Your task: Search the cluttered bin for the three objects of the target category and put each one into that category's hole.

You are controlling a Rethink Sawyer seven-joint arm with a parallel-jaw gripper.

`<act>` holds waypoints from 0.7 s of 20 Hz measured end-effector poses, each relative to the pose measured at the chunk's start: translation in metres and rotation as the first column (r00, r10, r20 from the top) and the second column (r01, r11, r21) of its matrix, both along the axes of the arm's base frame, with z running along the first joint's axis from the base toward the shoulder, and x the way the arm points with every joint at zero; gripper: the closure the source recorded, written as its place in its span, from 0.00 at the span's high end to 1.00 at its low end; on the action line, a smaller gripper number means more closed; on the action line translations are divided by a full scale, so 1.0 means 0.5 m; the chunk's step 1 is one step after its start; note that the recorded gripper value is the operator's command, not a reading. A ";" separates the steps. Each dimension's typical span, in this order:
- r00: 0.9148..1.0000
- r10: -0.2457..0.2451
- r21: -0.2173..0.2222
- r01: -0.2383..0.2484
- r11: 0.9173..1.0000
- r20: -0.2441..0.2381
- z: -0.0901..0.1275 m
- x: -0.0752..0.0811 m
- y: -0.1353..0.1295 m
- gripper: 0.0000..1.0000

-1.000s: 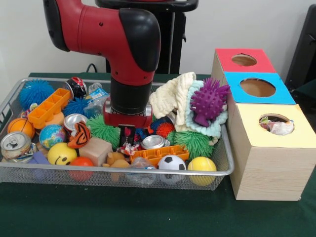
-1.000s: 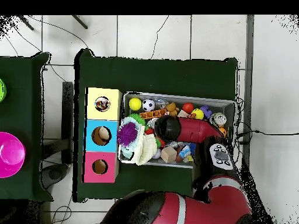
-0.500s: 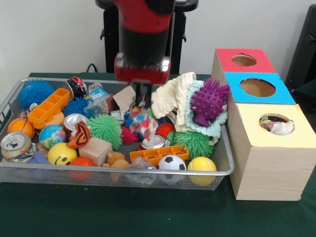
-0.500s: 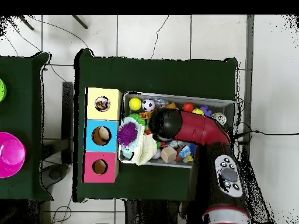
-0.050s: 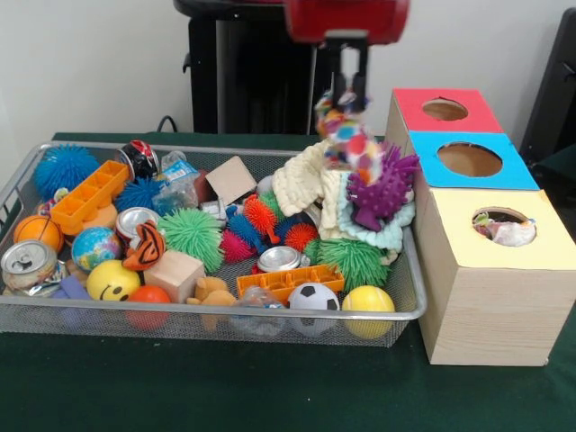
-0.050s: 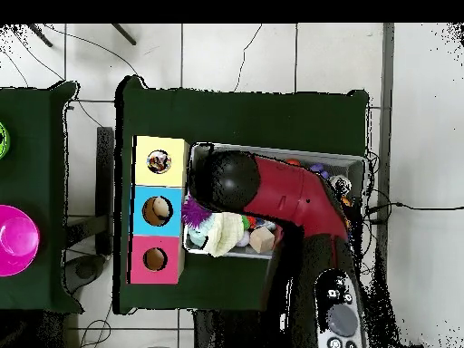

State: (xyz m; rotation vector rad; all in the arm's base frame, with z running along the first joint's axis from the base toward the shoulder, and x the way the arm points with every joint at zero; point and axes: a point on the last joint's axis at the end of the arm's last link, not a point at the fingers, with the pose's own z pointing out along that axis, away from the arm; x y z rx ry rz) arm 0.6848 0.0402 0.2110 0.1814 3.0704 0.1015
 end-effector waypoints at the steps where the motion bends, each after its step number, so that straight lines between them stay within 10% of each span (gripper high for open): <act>1: 1.000 -0.006 0.007 0.006 1.000 0.016 0.008 0.005 0.008 0.00; 6: 0.973 -0.127 0.093 0.110 0.989 0.190 0.032 0.062 0.068 0.00; 14: 0.885 -0.258 0.162 0.211 0.964 0.387 -0.027 0.116 0.123 0.00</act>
